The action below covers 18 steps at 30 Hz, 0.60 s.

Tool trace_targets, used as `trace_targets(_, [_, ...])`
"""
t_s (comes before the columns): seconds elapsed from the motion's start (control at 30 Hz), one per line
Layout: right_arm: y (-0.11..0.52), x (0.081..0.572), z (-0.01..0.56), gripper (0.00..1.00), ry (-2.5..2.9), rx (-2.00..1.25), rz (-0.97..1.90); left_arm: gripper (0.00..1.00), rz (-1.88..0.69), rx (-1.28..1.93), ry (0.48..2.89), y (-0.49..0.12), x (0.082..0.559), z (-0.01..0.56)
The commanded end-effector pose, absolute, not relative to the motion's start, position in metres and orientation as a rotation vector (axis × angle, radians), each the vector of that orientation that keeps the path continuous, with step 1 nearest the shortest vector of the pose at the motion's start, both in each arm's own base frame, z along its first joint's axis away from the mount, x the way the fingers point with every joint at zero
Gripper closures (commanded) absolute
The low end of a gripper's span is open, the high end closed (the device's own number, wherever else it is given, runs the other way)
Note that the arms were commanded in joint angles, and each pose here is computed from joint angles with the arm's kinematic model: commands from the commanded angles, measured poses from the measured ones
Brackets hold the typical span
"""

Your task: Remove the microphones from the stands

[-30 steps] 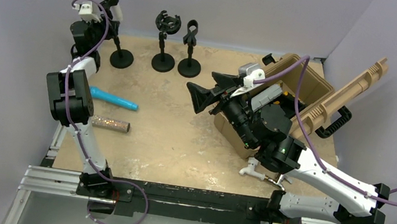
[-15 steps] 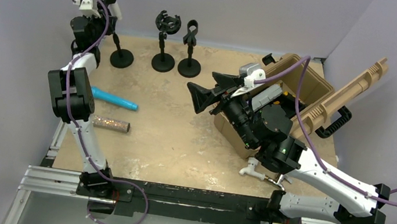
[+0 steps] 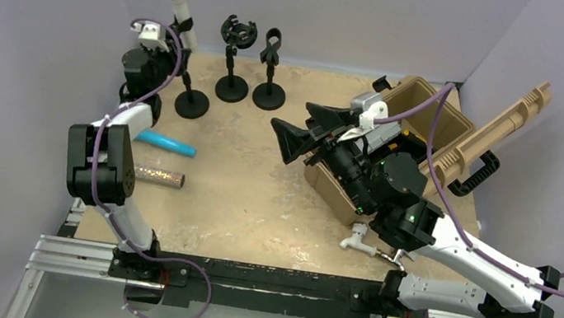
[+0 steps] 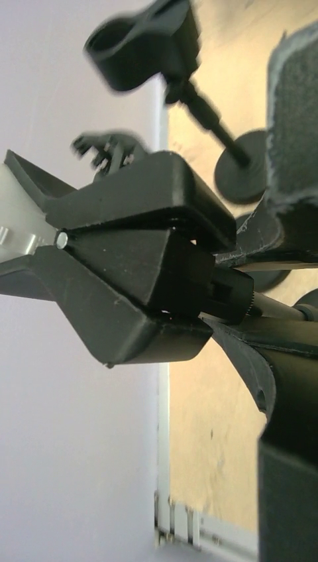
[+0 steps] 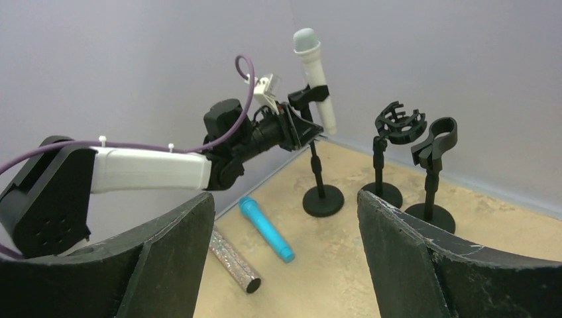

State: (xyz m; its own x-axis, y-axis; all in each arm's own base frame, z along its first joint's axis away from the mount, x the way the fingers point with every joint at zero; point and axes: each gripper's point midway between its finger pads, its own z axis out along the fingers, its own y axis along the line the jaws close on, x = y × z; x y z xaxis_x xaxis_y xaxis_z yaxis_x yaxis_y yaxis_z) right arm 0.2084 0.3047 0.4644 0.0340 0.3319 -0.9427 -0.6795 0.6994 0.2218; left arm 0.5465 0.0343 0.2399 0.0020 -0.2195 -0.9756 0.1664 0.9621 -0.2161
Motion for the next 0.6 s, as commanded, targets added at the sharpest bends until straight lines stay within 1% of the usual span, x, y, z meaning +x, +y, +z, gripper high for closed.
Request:
trace_targets(0.0, [0.292, 0.200, 0.487, 0.23, 1.251, -0.293, 0.848, 1.00, -0.344, 0.012, 1.477, -0.009, 0.515, 0.265])
trace_targets(0.17, [0.288, 0.198, 0.488, 0.23, 1.244, -0.288, 0.855, 1.00, -0.441, 0.044, 1.504, -0.059, 0.476, 0.254])
trace_targets(0.33, [0.292, 0.198, 0.493, 0.23, 1.247, -0.298, 0.859, 1.00, -0.577, 0.149, 1.516, -0.124, 0.439, 0.250])
trace_targets(0.57, [0.297, 0.205, 0.504, 0.23, 1.260, -0.299, 0.827, 1.00, -0.669, 0.247, 1.535, -0.163, 0.405, 0.250])
